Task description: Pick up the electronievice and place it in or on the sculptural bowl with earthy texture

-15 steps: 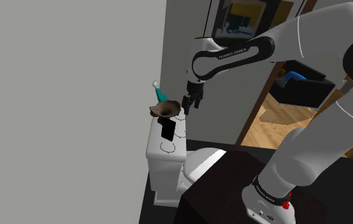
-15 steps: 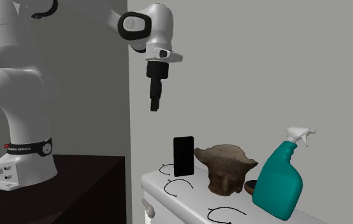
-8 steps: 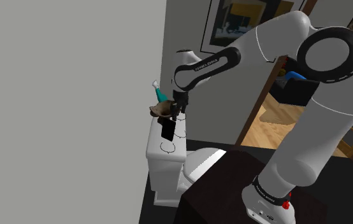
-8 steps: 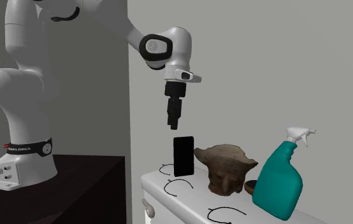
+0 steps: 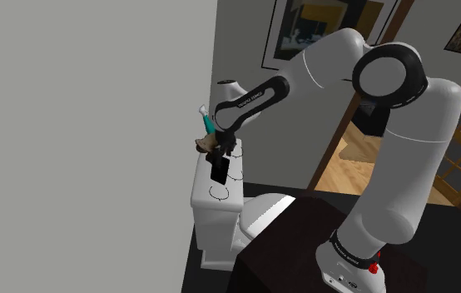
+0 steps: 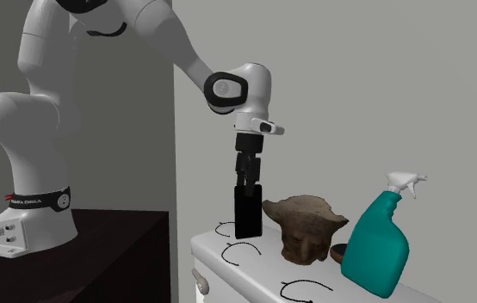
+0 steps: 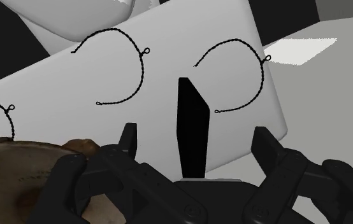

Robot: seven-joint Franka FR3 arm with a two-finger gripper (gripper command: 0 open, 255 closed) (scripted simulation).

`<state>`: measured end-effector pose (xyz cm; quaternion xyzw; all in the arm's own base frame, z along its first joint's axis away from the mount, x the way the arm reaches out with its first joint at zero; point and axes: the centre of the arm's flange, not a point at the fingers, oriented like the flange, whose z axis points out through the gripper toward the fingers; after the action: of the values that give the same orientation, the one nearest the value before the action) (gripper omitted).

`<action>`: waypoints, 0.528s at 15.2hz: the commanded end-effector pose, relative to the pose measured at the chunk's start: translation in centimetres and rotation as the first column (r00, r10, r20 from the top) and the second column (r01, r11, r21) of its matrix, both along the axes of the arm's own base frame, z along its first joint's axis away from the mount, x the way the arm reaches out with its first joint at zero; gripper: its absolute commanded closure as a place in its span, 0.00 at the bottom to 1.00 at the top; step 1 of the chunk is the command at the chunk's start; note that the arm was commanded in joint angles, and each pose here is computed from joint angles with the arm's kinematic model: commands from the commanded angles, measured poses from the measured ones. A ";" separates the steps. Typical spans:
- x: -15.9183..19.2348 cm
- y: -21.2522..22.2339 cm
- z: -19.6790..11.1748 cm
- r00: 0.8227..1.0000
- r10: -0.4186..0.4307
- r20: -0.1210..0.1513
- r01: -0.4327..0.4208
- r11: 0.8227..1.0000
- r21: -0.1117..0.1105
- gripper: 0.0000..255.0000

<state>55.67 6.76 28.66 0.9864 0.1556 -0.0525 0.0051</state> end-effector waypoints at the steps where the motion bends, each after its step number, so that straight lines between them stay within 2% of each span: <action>1: 0.0 0.0 -1.1 1.000 0.001 0.000 -0.001 1.000 0.000 0.00; 8: -0.1 0.0 -2.0 1.000 0.001 0.000 -0.001 1.000 0.000 0.00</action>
<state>55.55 6.72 26.71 0.9864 0.1559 -0.0523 0.0051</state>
